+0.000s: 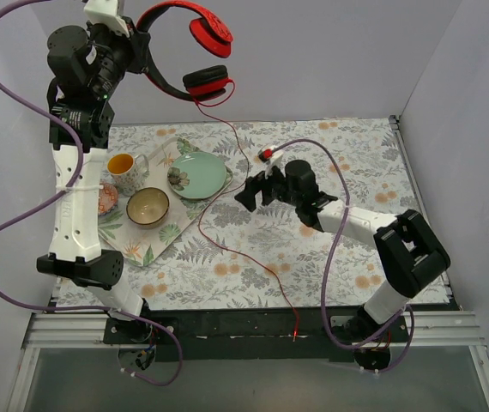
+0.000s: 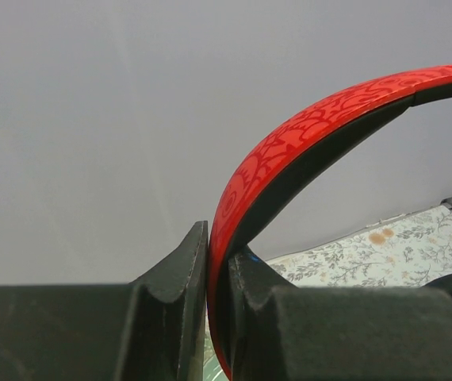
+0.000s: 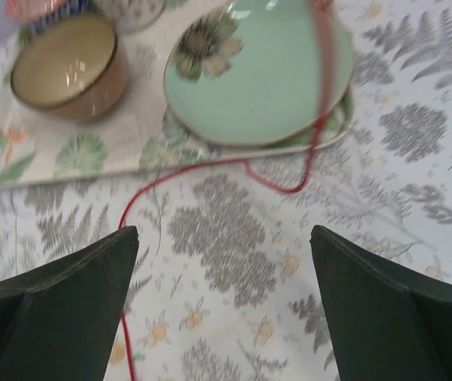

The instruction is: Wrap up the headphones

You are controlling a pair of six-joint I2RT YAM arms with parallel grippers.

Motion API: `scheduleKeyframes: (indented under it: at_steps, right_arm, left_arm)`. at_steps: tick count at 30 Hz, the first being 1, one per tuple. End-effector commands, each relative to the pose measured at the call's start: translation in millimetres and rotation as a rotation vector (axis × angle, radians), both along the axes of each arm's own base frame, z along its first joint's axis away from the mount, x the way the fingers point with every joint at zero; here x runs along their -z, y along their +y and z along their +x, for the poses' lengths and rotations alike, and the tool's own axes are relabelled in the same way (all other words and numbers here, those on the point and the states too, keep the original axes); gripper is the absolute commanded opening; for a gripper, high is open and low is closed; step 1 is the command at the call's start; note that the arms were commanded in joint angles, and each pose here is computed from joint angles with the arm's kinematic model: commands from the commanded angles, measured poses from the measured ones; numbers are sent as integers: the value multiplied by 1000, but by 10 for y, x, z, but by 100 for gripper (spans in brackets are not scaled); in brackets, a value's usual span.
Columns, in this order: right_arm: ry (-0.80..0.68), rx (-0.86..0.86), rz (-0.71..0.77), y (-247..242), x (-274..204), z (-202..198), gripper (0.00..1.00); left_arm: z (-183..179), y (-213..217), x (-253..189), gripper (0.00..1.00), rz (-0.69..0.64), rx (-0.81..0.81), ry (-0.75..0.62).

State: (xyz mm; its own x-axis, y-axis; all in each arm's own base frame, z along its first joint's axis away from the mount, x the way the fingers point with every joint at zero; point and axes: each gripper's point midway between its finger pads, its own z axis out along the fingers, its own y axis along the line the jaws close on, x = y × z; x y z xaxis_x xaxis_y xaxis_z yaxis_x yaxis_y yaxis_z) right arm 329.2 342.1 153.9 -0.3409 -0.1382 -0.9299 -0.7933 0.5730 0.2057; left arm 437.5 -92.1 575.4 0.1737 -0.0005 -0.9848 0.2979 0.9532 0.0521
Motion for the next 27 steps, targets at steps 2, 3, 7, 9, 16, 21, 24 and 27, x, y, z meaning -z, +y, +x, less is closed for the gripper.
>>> scheduleKeyframes:
  at_steps: [2, 3, 7, 9, 16, 21, 24, 27]
  right_arm:
    - [-19, 81, 365, 216, -557, 466, 94]
    - [-15, 82, 375, 269, -560, 495, 93]
    - [-7, 149, 426, 354, -540, 736, 91]
    - [-22, 152, 451, 379, -578, 772, 89]
    - [-21, 110, 442, 678, -472, 865, 84]
    - [-15, 81, 450, 912, -424, 866, 80]
    - [5, 55, 464, 1032, -377, 833, 79]
    - [21, 42, 465, 1155, -344, 805, 77]
  left_arm:
    - [-426, 79, -684, 0, -66, -9, -179]
    - [-444, 95, -730, 0, -71, -15, -190]
    - [-541, 143, -1014, 0, -99, -32, -272]
    - [-614, 190, -1164, 0, -110, -51, -318]
    - [-685, 257, -1334, 0, -133, -79, -372]
    - [-652, 255, -1303, 0, -138, -80, -360]
    - [-636, 247, -1279, 0, -135, -78, -353]
    - [-616, 252, -1264, 0, -137, -80, -348]
